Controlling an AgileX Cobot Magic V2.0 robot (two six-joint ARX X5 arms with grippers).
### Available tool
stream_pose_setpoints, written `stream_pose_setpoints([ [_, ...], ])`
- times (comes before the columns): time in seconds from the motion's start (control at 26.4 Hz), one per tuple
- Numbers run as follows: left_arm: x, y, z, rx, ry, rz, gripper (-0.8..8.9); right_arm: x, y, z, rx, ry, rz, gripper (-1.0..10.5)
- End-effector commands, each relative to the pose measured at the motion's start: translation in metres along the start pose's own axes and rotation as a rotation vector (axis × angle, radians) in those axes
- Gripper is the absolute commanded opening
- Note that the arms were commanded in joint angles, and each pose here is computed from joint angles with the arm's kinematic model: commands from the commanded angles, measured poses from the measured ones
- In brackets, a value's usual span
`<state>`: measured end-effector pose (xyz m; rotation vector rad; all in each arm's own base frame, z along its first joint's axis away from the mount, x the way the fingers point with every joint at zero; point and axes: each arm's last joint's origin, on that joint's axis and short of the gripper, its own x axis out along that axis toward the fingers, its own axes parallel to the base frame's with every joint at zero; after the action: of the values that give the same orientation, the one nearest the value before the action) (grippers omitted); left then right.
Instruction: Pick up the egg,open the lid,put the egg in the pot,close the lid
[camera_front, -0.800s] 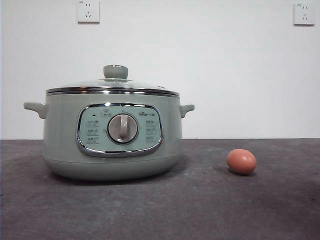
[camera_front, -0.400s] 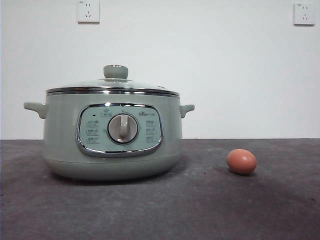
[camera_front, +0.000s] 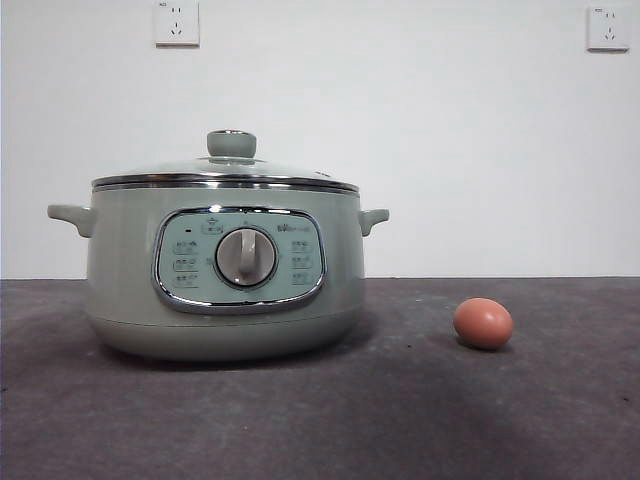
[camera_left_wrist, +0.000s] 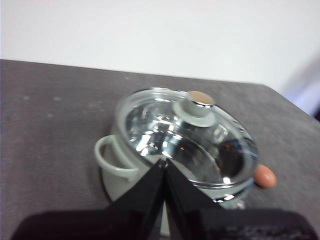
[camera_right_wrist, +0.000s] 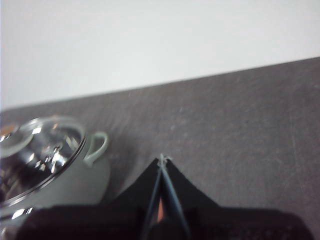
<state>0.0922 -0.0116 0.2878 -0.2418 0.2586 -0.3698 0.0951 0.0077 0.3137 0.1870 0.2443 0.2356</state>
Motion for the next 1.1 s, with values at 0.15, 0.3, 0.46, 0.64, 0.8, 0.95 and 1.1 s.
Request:
stream_pose_setpoints([
  [0.15,-0.005,-0.01,0.034,0.079,0.095,-0.018,-0.06,-0.002,0.008,0.036,-0.109,0.155,0.049,-0.1],
  [0.3,-0.01,-0.016,0.052,0.112,0.131,-0.022,-0.06,-0.001,0.012,0.051,-0.123,0.236,0.1,-0.1],
  [0.46,-0.015,-0.021,0.065,0.136,0.162,-0.022,-0.06,0.0,0.014,0.06,-0.139,0.292,0.126,-0.1],
  [0.64,-0.017,-0.023,0.071,0.137,0.175,-0.021,-0.06,-0.001,0.015,0.064,-0.145,0.32,0.133,-0.1],
  [0.8,-0.013,-0.021,0.07,0.123,0.202,-0.046,0.01,-0.001,0.015,0.064,-0.145,0.32,0.132,0.1],
  [0.95,-0.005,-0.021,0.069,0.095,0.236,-0.148,4.69,-0.001,0.015,0.064,-0.144,0.32,0.132,4.6],
  [1.1,0.0,-0.019,0.068,0.074,0.265,-0.145,7.0,-0.001,0.015,0.064,-0.142,0.32,0.131,6.4],
])
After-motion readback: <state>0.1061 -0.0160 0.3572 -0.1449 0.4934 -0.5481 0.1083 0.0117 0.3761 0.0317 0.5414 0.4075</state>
